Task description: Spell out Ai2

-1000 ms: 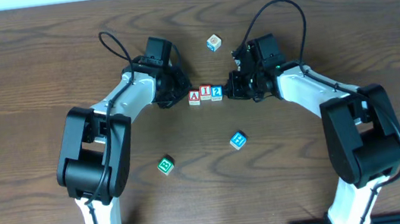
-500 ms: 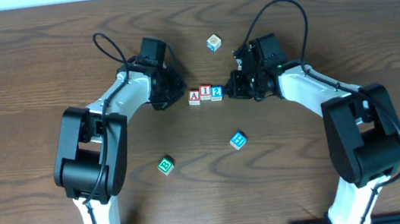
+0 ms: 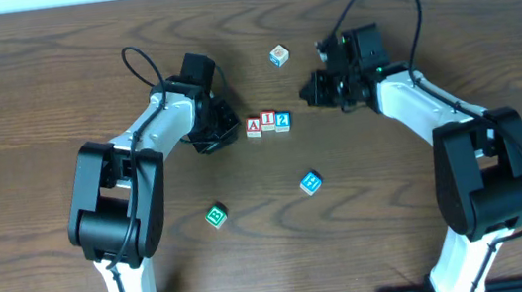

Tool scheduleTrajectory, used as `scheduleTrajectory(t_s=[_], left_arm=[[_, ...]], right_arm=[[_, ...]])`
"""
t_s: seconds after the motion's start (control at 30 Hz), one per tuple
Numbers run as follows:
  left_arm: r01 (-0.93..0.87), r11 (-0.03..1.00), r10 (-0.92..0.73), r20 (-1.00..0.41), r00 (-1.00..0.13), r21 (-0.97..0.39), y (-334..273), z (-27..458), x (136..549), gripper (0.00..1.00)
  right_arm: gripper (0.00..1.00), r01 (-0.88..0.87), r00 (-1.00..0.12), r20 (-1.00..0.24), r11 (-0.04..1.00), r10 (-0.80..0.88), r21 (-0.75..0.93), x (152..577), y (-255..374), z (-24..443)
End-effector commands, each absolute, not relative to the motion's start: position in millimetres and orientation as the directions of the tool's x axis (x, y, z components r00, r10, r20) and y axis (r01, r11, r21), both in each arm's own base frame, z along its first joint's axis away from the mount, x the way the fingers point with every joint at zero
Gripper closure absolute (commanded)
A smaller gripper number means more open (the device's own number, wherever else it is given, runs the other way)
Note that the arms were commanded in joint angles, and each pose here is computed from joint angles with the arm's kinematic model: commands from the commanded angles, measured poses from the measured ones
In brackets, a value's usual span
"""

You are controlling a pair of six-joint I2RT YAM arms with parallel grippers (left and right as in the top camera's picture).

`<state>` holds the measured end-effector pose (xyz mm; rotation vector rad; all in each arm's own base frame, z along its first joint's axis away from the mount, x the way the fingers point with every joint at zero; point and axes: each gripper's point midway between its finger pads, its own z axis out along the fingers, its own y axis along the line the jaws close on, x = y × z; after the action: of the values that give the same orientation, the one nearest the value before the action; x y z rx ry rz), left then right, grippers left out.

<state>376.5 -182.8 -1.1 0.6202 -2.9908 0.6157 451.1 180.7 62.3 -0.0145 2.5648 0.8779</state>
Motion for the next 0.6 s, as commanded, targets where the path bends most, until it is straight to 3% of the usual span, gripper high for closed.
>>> scheduleTrajectory(t_s=[0.0, 0.3, 0.57], left_arm=[[-0.357, 0.853, -0.34, 0.114, -0.933, -0.381, -183, -3, 372, 0.94], [-0.352, 0.843, -0.323, 0.139, -0.936, -0.407, -188, -1, 368, 0.94], [-0.325, 0.851, -0.287, 0.153, -0.946, -0.412, -193, 0, 361, 0.94]], right_arm=[[0.98, -0.237, -0.879, -0.47, 0.776, 0.085, 0.584, 467, 195, 81], [0.98, -0.28, -0.873, -0.483, 0.737, 0.071, 0.615, 496, 228, 90], [0.98, -0.276, -0.879, -0.473, 0.74, 0.064, 0.613, 497, 231, 89]])
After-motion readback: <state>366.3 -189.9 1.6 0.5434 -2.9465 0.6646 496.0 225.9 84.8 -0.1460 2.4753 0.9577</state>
